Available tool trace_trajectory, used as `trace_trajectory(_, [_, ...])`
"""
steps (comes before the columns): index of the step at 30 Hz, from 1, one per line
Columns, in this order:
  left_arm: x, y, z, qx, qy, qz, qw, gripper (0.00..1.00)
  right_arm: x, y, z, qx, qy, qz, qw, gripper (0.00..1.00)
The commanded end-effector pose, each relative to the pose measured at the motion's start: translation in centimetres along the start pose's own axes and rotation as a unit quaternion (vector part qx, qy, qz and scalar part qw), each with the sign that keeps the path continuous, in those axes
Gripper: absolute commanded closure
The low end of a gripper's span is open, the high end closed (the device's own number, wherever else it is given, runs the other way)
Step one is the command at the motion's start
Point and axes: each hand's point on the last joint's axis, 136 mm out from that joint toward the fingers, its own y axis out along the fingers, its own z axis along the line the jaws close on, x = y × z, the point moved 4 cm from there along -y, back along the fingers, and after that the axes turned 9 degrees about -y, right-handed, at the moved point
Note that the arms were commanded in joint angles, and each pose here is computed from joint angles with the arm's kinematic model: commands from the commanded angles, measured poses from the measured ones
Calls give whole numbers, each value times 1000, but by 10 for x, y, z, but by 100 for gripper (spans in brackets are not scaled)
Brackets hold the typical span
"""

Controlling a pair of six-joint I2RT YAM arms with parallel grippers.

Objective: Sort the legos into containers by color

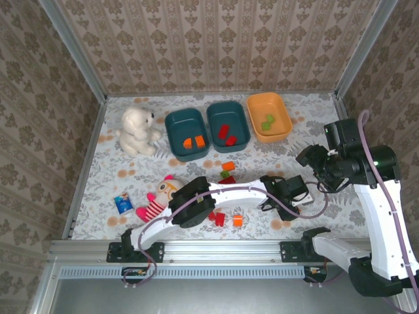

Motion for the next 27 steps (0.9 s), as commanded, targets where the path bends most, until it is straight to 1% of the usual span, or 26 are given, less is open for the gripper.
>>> trace_trajectory(1, [-17, 15, -2, -5, -5, 36, 999, 79, -1, 5, -1, -6, -5, 9, 1000, 23])
trace_trajectory(5, [-8, 2, 5, 15, -12, 22, 1000, 92, 2, 6, 2, -1, -8, 6, 1000, 24])
trace_trajectory(7, [1, -12, 12, 33, -20, 3, 999, 97, 4, 6, 4, 0, -11, 3, 1000, 24])
trace_trajectory(13, [27, -68, 49, 70, -74, -61, 993, 100, 14, 1, 16, 21, -29, -15, 999, 26])
trace_trajectory(17, [30, -108, 84, 103, -115, -86, 984, 100, 28, -3, 38, 58, -63, -24, 996, 26])
trace_trajectory(20, [24, -142, 121, 130, -158, -103, 973, 100, 40, -4, 62, 98, -85, -25, 991, 26])
trace_trajectory(23, [13, -182, 167, 165, -213, -122, 955, 100, 49, 4, 97, 170, -103, -10, 980, 26])
trace_trajectory(25, [0, -208, 200, 194, -255, -130, 938, 100, 53, 16, 120, 213, -107, 18, 971, 26])
trace_trajectory(27, [-14, -230, 230, 215, -298, -136, 920, 100, 52, 30, 136, 229, -118, 48, 965, 26])
